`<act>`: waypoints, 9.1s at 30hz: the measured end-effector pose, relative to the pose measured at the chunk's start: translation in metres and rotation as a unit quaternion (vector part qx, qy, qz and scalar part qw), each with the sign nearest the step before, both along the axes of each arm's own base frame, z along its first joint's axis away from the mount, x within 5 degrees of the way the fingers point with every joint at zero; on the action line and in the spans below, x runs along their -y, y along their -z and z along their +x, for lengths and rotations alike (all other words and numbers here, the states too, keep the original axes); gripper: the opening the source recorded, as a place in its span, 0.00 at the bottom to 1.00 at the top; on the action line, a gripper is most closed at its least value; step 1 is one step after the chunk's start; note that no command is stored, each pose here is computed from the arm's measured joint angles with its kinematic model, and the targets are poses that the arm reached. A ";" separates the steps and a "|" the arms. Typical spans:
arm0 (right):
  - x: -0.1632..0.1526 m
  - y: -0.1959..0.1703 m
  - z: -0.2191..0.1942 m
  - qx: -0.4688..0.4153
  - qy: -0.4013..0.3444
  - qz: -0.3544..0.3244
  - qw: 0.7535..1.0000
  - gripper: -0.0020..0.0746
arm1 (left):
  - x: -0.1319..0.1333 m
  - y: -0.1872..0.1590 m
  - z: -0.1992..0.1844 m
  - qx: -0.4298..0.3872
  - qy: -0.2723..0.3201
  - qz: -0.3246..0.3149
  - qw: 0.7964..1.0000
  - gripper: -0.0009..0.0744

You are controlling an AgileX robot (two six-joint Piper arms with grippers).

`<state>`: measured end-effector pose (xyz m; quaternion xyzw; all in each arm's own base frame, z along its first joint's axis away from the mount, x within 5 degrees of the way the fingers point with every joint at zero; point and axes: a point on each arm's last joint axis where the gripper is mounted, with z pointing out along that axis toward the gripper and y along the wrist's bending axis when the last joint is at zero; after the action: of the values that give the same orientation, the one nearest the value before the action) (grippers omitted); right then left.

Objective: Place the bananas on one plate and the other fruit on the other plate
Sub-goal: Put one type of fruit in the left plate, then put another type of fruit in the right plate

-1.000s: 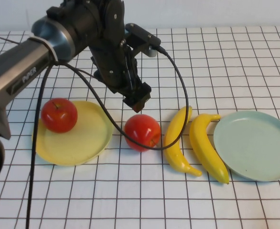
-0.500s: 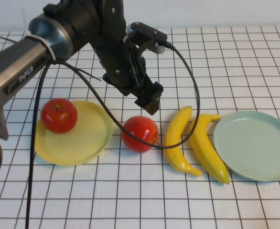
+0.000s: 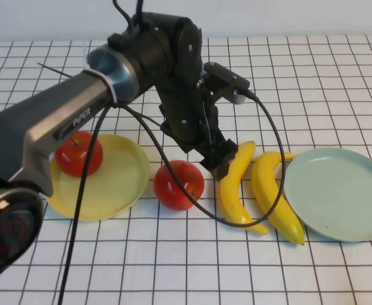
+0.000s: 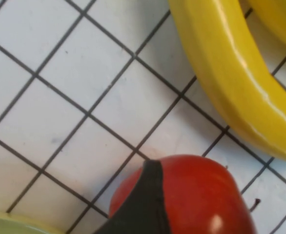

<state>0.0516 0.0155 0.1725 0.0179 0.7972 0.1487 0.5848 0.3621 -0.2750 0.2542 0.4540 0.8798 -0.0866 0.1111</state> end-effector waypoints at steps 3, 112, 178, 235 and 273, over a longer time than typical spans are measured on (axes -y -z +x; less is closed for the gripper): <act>0.000 0.000 0.000 0.001 0.000 0.000 1.000 0.00 | 0.002 0.007 -0.002 -0.002 -0.003 0.016 1.000 0.90; 0.000 0.000 0.000 0.002 0.000 0.000 1.000 0.00 | -0.137 -0.008 -0.009 -0.032 -0.153 0.064 0.986 0.87; 0.000 0.000 0.000 0.002 0.000 0.000 1.000 0.00 | -0.265 -0.094 -0.295 0.393 -0.314 -0.226 0.834 0.01; 0.000 0.000 0.000 0.002 0.000 0.000 1.000 0.00 | -0.267 0.082 -0.310 0.446 -0.311 -0.185 0.818 0.01; 0.012 -0.052 0.003 0.135 0.089 0.346 0.924 0.00 | -0.267 0.082 -0.310 0.446 -0.311 -0.185 0.819 0.01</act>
<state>0.0545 0.0036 0.2247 0.2697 0.6046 0.3635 0.6554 0.0518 -0.0084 0.1718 0.1160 0.7957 0.0035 0.5944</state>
